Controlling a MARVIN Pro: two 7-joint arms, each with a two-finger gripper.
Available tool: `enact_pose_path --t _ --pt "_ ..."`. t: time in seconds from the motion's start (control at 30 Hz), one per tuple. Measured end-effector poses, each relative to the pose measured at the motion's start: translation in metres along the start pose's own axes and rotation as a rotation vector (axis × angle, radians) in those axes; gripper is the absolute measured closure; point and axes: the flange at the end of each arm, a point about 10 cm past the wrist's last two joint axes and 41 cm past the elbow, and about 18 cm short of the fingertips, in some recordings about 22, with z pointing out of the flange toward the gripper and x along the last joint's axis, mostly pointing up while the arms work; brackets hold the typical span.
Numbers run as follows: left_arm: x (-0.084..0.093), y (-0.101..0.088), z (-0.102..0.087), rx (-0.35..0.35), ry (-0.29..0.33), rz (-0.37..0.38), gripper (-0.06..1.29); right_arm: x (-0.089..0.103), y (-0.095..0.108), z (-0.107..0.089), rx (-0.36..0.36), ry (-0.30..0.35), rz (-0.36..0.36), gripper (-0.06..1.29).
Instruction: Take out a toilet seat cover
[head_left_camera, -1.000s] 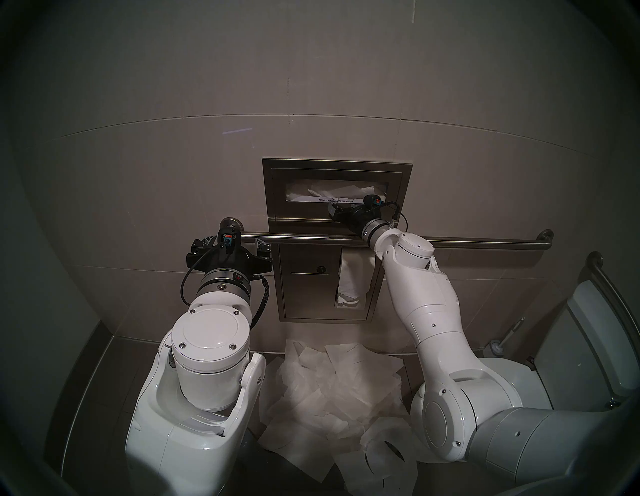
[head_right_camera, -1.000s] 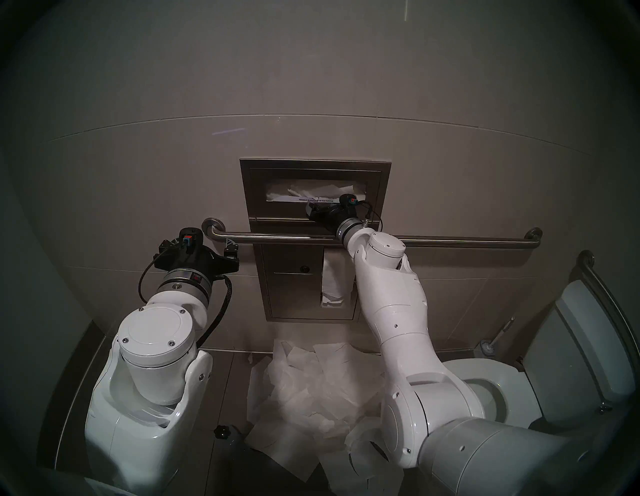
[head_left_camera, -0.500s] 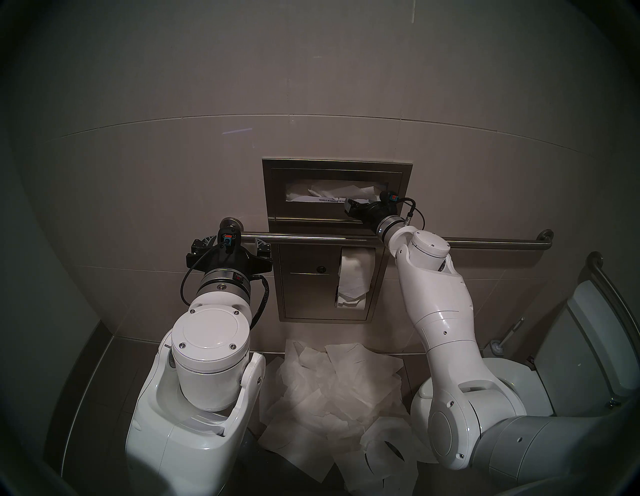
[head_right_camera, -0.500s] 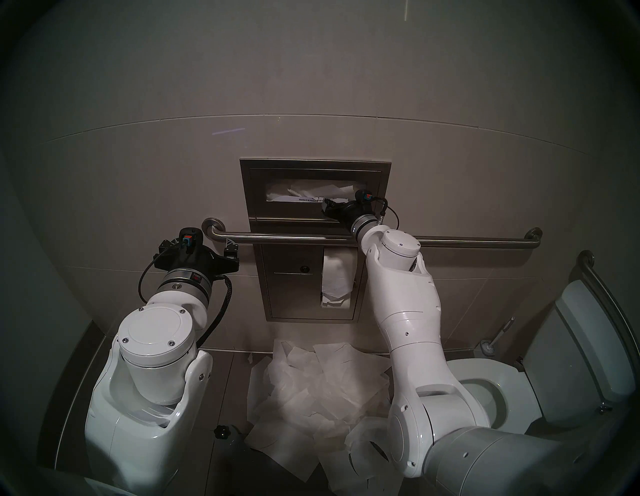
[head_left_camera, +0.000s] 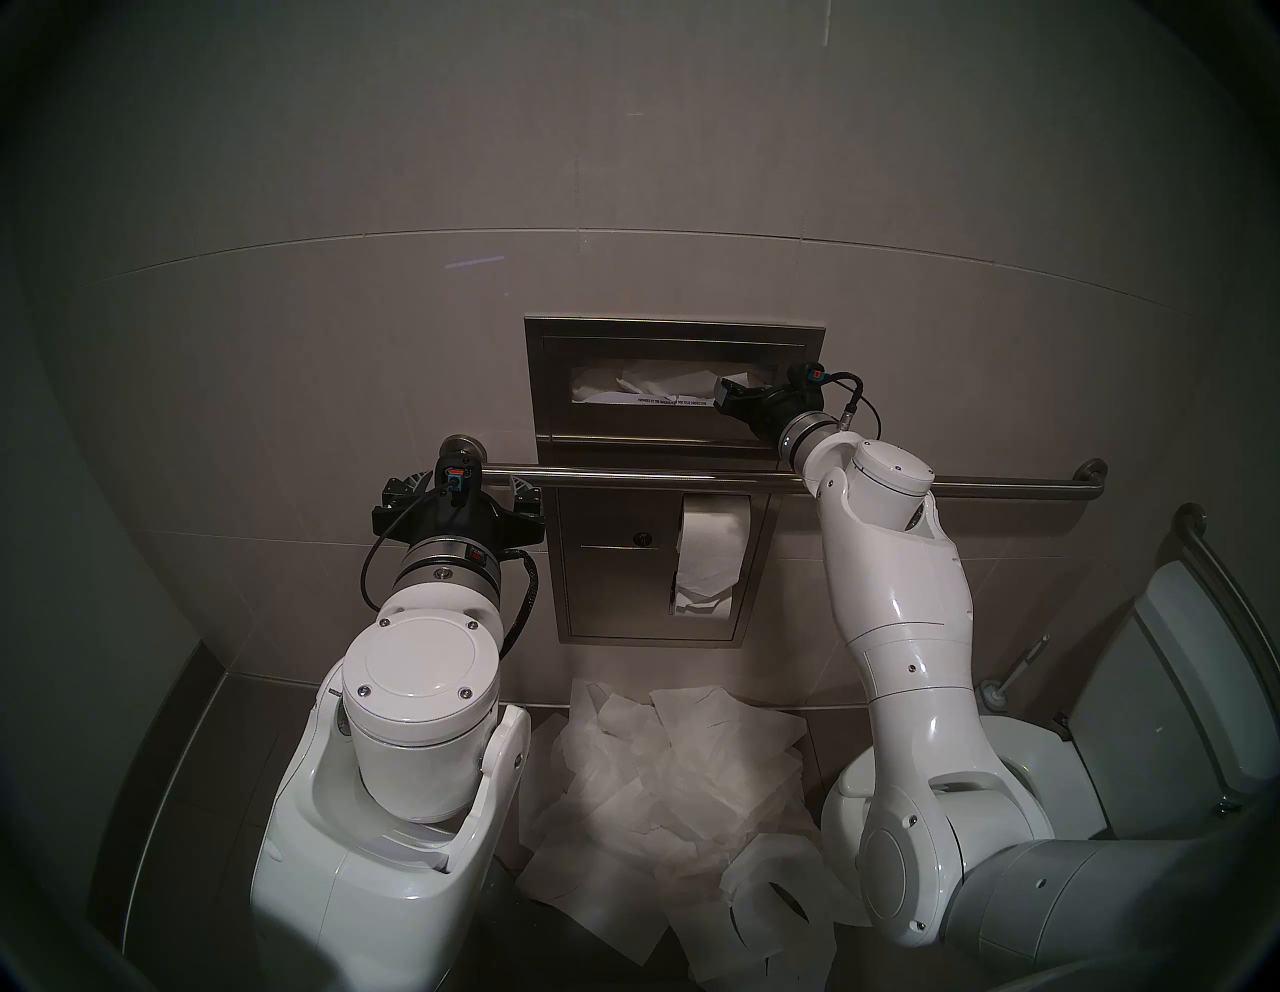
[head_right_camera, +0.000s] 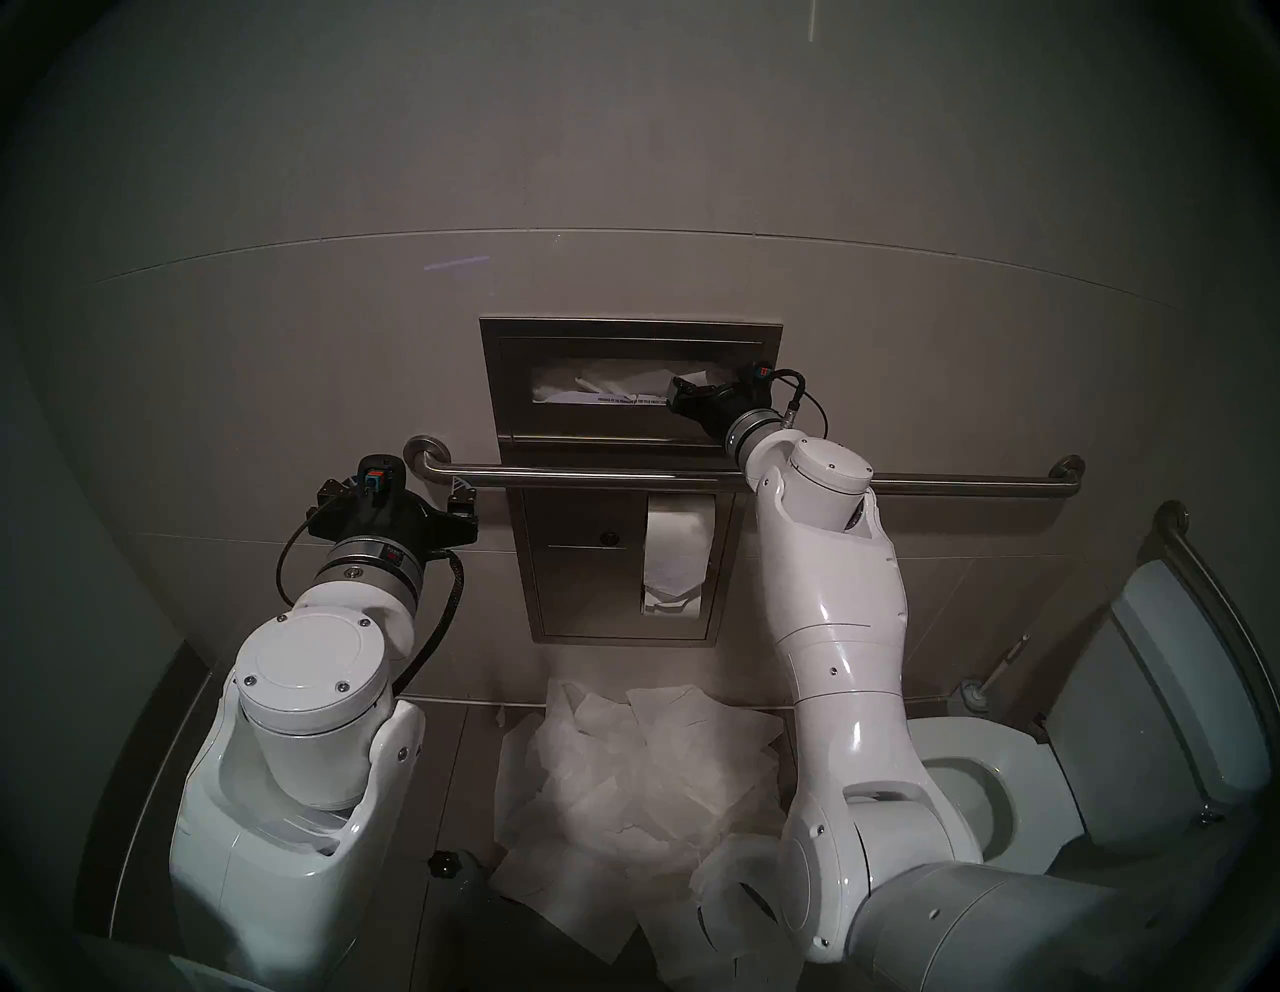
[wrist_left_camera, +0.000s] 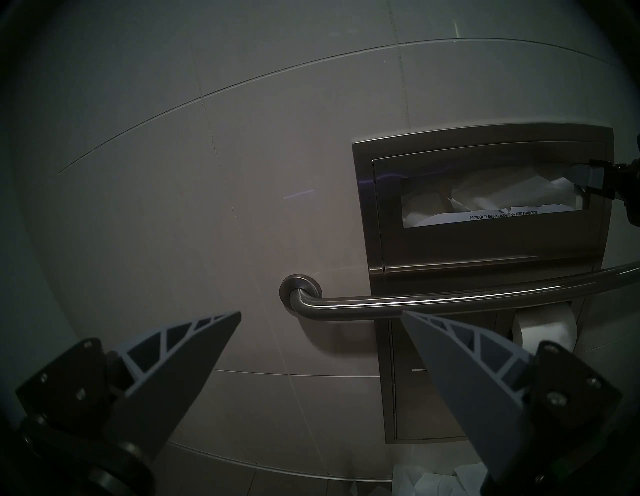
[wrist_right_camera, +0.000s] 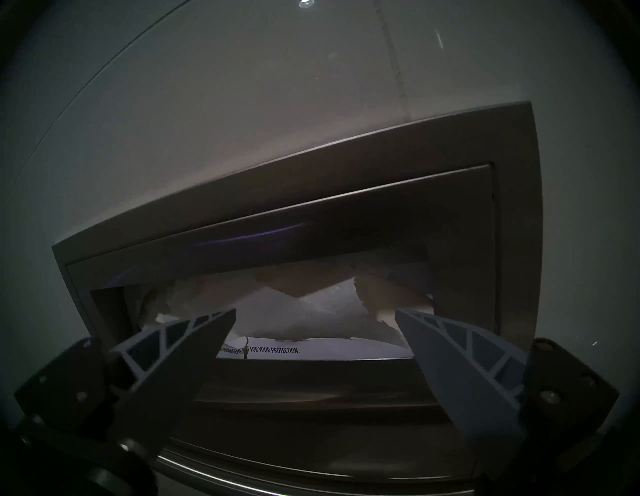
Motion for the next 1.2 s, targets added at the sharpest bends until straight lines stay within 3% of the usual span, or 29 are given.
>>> enact_pose_path --t 0.37,0.93,1.2 --pt "0.000 0.000 0.000 0.000 0.000 0.000 -0.02 0.001 0.000 0.002 0.012 -0.047 0.011 0.04" --pt "0.000 0.000 0.000 0.000 0.000 0.000 -0.02 -0.001 -0.003 0.032 0.063 -0.083 -0.011 0.04" --pt "0.000 0.000 0.000 0.000 0.000 0.000 -0.02 0.008 0.005 0.039 0.067 -0.067 -0.015 0.04"
